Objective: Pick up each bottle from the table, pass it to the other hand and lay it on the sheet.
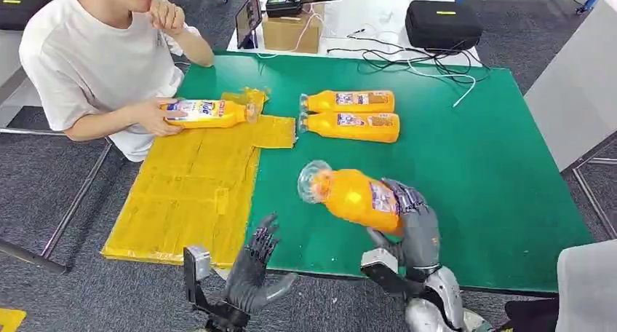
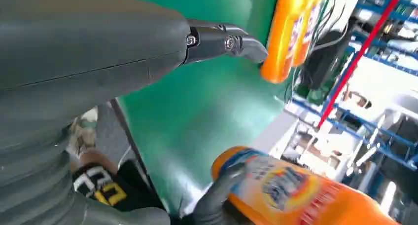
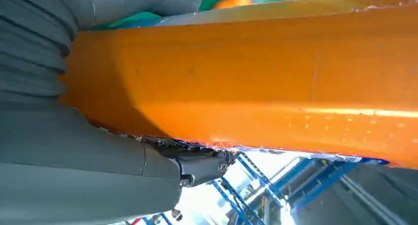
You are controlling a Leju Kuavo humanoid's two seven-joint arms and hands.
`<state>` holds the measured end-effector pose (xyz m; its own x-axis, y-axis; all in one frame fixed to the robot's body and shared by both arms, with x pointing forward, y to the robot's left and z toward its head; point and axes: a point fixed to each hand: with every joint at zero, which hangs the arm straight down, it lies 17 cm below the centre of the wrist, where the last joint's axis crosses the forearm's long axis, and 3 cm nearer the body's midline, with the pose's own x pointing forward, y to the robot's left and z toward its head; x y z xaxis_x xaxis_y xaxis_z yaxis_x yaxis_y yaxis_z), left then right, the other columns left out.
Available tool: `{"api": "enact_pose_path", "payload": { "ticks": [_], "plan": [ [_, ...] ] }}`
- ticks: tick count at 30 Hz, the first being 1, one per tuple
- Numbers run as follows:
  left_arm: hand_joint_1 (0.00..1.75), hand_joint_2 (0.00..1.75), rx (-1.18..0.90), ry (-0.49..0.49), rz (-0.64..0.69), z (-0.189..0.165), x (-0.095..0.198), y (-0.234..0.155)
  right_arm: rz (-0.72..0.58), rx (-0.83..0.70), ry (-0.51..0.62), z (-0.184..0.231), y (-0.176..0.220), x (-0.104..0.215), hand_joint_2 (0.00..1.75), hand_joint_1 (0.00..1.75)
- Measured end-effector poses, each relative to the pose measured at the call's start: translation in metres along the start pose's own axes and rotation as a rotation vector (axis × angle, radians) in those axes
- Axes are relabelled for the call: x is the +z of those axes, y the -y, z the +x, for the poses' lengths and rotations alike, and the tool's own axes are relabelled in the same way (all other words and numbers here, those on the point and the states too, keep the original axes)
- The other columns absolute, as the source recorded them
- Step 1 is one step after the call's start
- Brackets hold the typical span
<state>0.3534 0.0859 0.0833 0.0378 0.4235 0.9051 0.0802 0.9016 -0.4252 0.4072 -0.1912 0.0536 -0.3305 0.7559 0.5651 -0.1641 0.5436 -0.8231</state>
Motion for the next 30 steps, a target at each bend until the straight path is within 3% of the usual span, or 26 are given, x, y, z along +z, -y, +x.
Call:
{"api": "enact_pose_path", "payload": {
  "ticks": [1,4,6,17,23,30],
  "plan": [
    [0.00,1.75,0.004,0.006,-0.008,0.002,0.002,0.002,-0.029,-0.017,0.011,0.006,0.003,0.001,1.75,1.75],
    [0.00,1.75,0.196,-0.017,-0.155,0.006,0.022,0.030,-0.546,-0.111,0.155,0.060,0.105,0.005,1.75,1.75],
    [0.00,1.75,0.230,-0.027,-0.184,0.006,0.023,0.035,-0.620,-0.251,0.199,0.085,0.120,-0.004,1.75,1.75],
    [0.00,1.75,0.186,0.048,-0.251,0.018,0.028,0.049,-0.567,-0.338,0.237,0.101,0.118,-0.022,1.75,1.75],
    [0.00,1.75,0.012,0.153,-0.153,0.028,0.018,0.040,-0.366,-0.375,0.303,0.148,0.057,-0.050,1.75,1.75],
    [0.00,1.75,0.000,0.220,-0.084,0.046,0.006,0.037,-0.192,-0.501,0.349,0.199,-0.010,-0.051,1.75,1.75]
  ]
}}
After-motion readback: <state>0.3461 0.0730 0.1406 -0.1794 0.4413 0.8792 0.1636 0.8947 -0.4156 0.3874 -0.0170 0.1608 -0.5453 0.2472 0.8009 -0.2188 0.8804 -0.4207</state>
